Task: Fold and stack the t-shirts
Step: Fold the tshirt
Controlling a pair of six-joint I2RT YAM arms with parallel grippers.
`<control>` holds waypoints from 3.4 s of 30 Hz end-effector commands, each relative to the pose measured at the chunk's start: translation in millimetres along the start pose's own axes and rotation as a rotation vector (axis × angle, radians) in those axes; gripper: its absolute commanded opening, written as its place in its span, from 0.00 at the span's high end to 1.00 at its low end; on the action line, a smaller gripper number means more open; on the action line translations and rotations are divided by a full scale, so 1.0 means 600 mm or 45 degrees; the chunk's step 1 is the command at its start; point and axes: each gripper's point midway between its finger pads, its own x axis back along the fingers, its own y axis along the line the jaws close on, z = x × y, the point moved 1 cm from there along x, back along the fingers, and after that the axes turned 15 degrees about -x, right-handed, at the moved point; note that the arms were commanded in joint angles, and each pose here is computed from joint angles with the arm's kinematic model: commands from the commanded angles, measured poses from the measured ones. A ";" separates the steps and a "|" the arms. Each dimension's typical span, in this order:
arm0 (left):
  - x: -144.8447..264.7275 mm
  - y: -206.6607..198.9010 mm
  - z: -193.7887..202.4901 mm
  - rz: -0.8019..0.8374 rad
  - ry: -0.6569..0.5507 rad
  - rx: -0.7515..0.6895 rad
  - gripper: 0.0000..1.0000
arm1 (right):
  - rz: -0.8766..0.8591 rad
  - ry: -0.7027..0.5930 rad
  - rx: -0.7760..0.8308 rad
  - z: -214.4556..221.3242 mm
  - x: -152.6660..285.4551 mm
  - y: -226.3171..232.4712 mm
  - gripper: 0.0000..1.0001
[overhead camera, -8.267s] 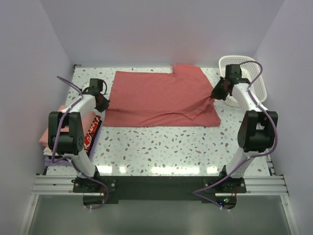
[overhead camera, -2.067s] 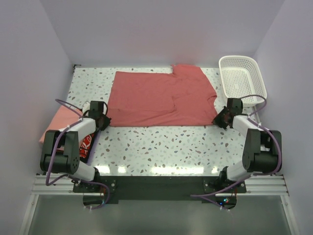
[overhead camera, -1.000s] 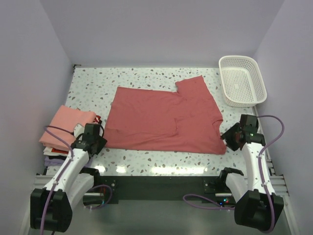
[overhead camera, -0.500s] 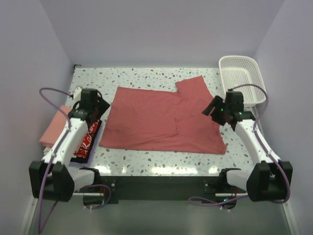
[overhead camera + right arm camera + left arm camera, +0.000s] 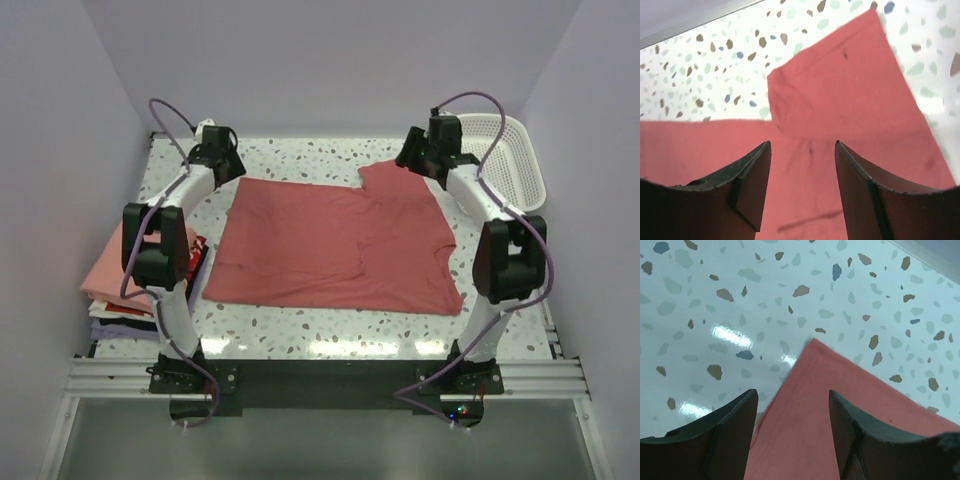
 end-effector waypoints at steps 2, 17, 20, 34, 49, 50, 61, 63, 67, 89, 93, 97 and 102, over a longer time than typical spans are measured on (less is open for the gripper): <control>-0.069 -0.019 -0.047 -0.034 -0.102 -0.153 0.37 | -0.008 -0.112 0.134 -0.053 -0.066 0.015 0.43; -0.172 -0.065 -0.023 -0.007 -0.083 -0.274 0.46 | 0.045 -0.108 0.194 -0.039 -0.179 -0.015 0.48; -0.168 -0.068 -0.029 -0.006 -0.095 -0.271 0.47 | 0.053 -0.100 0.191 -0.033 -0.185 -0.023 0.48; -0.145 -0.111 -0.044 0.016 -0.110 -0.256 0.48 | 0.055 -0.111 0.168 -0.051 -0.191 -0.031 0.49; -0.169 -0.088 0.029 -0.183 0.064 -0.188 0.55 | 0.091 -0.063 0.099 -0.058 -0.223 -0.078 0.49; -0.172 -0.086 0.033 -0.194 0.074 -0.190 0.55 | 0.093 -0.065 0.095 -0.060 -0.225 -0.080 0.49; -0.182 -0.084 0.051 -0.206 0.112 -0.186 0.80 | 0.103 -0.023 0.070 -0.058 -0.256 -0.102 0.48; -0.177 -0.083 0.051 -0.201 0.110 -0.182 0.85 | 0.122 -0.037 0.063 -0.065 -0.260 -0.109 0.48; -0.168 -0.082 0.055 -0.183 0.096 -0.172 0.98 | 0.146 -0.050 0.028 -0.074 -0.278 -0.124 0.46; -0.151 -0.085 0.036 -0.153 0.044 -0.156 1.00 | 0.202 0.022 -0.054 -0.021 -0.335 -0.144 0.78; -0.150 -0.085 0.036 -0.151 0.044 -0.150 1.00 | 0.200 0.011 -0.054 -0.028 -0.331 -0.140 0.92; -0.147 -0.087 0.030 -0.148 0.031 -0.143 1.00 | 0.201 -0.012 -0.052 -0.042 -0.316 -0.131 1.00; -0.140 -0.089 0.015 -0.137 0.005 -0.131 1.00 | 0.164 -0.102 -0.043 -0.090 -0.278 -0.100 1.00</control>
